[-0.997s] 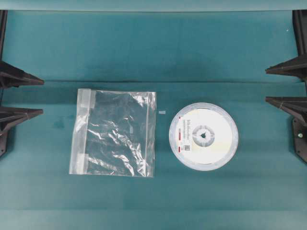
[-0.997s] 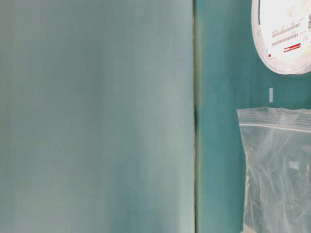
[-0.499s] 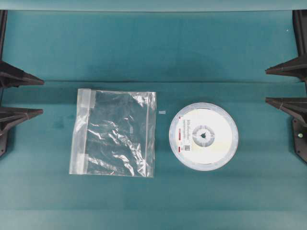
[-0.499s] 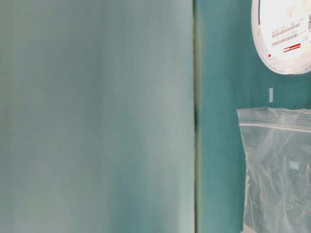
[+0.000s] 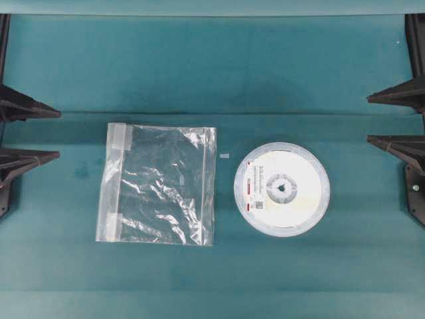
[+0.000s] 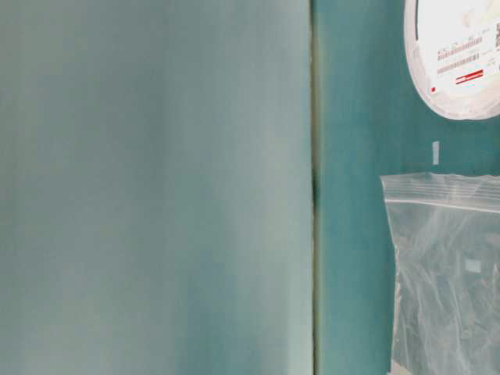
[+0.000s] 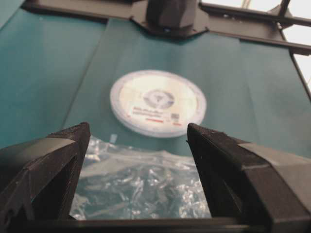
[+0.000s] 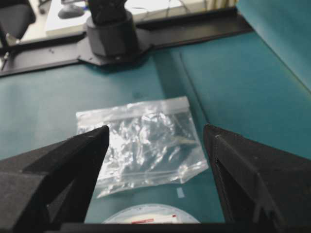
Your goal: Take out the reel from the clear zip bag.
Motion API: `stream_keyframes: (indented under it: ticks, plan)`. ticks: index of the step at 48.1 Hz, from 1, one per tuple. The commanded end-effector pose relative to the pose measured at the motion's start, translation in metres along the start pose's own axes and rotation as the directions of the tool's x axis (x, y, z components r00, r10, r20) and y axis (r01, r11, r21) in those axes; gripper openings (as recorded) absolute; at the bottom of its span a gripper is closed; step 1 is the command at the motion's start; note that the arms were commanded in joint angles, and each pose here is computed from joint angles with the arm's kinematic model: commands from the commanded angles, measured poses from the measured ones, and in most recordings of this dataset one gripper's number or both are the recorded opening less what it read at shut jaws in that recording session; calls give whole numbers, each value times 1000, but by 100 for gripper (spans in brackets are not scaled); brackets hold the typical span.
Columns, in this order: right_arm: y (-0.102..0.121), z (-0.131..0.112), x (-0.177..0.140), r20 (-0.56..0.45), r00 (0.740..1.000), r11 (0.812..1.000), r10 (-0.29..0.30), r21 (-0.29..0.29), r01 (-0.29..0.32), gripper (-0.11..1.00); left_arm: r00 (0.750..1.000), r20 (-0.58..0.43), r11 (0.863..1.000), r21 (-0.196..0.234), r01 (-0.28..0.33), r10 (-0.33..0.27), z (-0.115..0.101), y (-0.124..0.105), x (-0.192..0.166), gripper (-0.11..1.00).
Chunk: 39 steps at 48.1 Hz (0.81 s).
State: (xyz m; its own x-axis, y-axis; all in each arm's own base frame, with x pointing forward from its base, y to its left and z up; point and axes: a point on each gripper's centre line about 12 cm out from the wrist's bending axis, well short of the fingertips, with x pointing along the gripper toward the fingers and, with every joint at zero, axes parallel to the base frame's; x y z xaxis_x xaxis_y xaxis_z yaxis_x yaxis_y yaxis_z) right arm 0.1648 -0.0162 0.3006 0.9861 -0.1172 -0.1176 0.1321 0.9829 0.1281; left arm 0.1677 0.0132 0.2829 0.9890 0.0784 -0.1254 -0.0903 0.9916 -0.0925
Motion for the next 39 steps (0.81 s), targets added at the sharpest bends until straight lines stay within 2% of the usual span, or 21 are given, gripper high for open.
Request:
stream_keyframes:
  ticks: [1,39]
  plan:
    - [1,3,1,4,1000,1000,3,-12,-3,92,1000,20,1000,6,1,-2,9,-1,1,88]
    - [0,0,2,-2,1000,1000,1,-13,-1,92,1000,20,1000,5,3,-3,9,-1,1,88]
